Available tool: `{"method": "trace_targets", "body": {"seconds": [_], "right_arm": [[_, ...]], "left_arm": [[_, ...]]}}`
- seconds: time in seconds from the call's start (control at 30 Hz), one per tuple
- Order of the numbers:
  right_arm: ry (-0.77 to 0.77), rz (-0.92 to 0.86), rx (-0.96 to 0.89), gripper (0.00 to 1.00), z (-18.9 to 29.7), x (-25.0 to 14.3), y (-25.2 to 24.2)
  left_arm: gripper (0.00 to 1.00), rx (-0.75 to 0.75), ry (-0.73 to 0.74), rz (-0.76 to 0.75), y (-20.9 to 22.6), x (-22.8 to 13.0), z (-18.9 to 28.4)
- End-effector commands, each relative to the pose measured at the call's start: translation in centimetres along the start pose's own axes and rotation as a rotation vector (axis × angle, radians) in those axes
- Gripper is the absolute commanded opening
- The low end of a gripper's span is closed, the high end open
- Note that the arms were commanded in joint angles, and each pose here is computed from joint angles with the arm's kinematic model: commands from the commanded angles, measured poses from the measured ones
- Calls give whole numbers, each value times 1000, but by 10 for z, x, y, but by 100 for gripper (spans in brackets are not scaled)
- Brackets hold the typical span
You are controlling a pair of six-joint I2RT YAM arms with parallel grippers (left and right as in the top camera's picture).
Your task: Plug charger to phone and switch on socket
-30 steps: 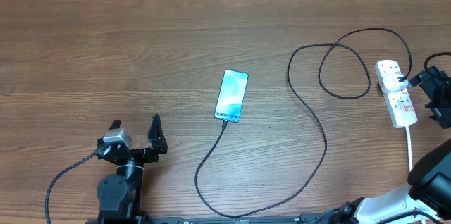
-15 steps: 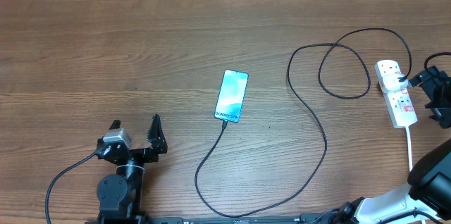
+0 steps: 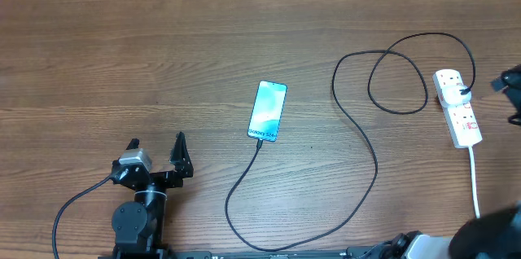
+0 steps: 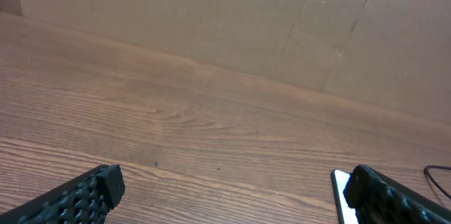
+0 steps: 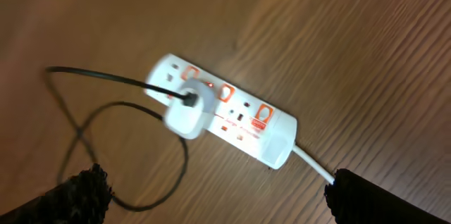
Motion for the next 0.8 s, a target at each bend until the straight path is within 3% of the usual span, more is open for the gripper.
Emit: {"method": "trace_targets", "body": {"seconds": [0.0,0.17,0.5,0.77], "right_arm": [[-96,35,62,100,38,3,18],[-135,159,175,100,71,-22,63],[-31,517,432,100,110,-127,163],[-36,704,401,100,109,-169,173]], "left_arm": [[99,17,-11,-17,4,1,0],[100,17,-11,-17,4,1,0],[100,17,-11,-17,4,1,0],[100,17,-11,-17,4,1,0]]}}
Point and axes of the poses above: each gripper's point midway between its finger pads, its own z axis back along the fingers, its own y axis along the line the jaws close on, x = y × z, the point moved 1 cm from there along z, back along the fingers, and after that the axes turned 4 degrees about -z, right-handed, at the moved point
